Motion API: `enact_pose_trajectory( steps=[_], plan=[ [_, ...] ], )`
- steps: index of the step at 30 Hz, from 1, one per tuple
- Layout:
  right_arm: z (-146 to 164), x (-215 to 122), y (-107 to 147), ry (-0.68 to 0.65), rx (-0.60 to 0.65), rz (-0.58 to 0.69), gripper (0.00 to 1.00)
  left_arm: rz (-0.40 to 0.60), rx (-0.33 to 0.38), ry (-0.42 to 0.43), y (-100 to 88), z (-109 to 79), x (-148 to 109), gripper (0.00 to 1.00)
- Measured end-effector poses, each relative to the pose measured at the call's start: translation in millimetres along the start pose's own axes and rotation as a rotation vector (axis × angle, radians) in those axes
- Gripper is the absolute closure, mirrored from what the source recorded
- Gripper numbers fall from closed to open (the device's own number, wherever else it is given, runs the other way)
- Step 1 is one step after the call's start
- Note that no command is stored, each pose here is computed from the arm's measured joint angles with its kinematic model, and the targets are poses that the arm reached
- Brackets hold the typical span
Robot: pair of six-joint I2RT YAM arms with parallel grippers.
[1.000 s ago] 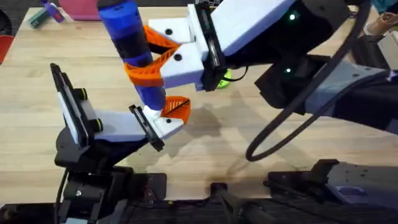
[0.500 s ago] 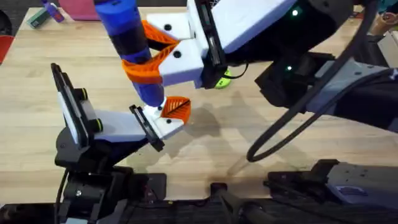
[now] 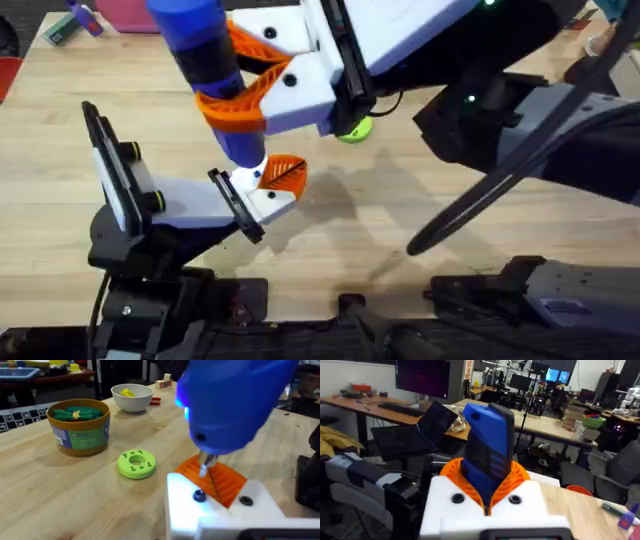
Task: Pick up the gripper from the table and insert it into the empty holder that is missing its gripper. Then pick up a screw, insert it into the mounting hole, and use the screwdriver to tighten it. Finally, clean up the table by picking up the vegetable and placing it into the bucket.
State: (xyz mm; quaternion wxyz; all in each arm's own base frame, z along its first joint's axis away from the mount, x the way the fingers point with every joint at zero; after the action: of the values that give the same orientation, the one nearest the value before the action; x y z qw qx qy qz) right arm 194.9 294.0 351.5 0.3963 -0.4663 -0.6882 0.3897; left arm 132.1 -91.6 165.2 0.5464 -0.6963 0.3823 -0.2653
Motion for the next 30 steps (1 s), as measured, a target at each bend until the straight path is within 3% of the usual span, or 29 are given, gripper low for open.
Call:
enact_pose_trajectory(
  steps=[30],
  plan=[
    [-0.2, -0.6, 9.3, -0.005, 0.049, 0.028, 0.976, 0.001, 0.0, 0.003, 0.1, -0.3, 0.0, 0.983]
  ],
)
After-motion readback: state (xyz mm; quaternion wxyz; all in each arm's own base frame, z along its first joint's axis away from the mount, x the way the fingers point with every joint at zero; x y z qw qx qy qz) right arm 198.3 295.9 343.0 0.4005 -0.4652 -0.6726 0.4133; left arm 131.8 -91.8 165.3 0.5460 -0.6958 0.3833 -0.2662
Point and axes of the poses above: each hand's point on the last joint's axis, 136 mm out from that joint toward the fingers, its own x axis out along the fingers, its own z axis along the line the jaws close on, y = z × x, the point moved 7 cm from there along -x, back along the fingers, and after that the axes turned 10 degrees about -x, right-handed, at the moved point
